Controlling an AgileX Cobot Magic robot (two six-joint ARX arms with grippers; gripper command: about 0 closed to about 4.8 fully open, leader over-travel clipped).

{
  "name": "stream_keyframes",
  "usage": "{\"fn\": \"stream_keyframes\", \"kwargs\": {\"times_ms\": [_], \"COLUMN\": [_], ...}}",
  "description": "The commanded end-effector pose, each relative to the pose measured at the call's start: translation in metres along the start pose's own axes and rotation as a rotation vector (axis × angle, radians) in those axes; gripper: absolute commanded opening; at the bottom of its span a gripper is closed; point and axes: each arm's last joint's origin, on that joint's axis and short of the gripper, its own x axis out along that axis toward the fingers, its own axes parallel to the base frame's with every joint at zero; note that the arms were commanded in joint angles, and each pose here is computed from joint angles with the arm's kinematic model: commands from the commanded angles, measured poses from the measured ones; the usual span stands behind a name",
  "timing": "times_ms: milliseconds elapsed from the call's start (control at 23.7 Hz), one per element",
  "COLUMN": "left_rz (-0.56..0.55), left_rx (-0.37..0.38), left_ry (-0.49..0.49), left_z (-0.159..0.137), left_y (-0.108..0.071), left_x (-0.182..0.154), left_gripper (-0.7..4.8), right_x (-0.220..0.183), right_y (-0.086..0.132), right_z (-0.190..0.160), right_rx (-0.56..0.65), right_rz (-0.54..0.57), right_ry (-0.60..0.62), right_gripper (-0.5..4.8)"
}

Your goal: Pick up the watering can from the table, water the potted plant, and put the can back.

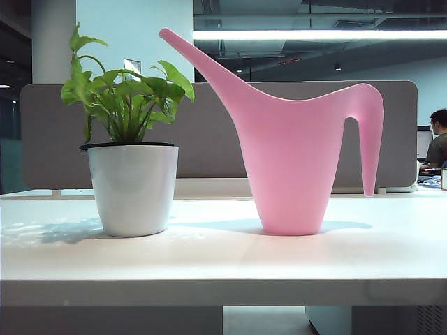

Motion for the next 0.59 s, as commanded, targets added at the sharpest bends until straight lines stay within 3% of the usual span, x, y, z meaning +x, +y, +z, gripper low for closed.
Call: {"fn": "stream_keyframes", "kwargs": {"times_ms": [42, 296, 591], "left_rz": [-0.046, -0.213, -0.245], "left_rx": [0.023, 0.08, 0.092], "left_ry": [-0.042, -0.054, -0.054], "left_z": [0.017, 0.03, 0.03], "left_y": [-0.005, -0.022, -0.025], "left_x": [-0.006, -0.011, -0.012], "left_gripper": [0.03, 0.03, 0.03], "right_x": [0.001, 0.001, 0.001], "right_y": [0.0, 0.0, 0.0], "right_z": [-0.001, -0.001, -0.001], "right_rx": [0.003, 0.003, 0.003], "right_rz": [0.001, 0.001, 0.001], "right_ry": [-0.005, -0.005, -0.005], "right_gripper": [-0.05, -0.05, -0.05]}}
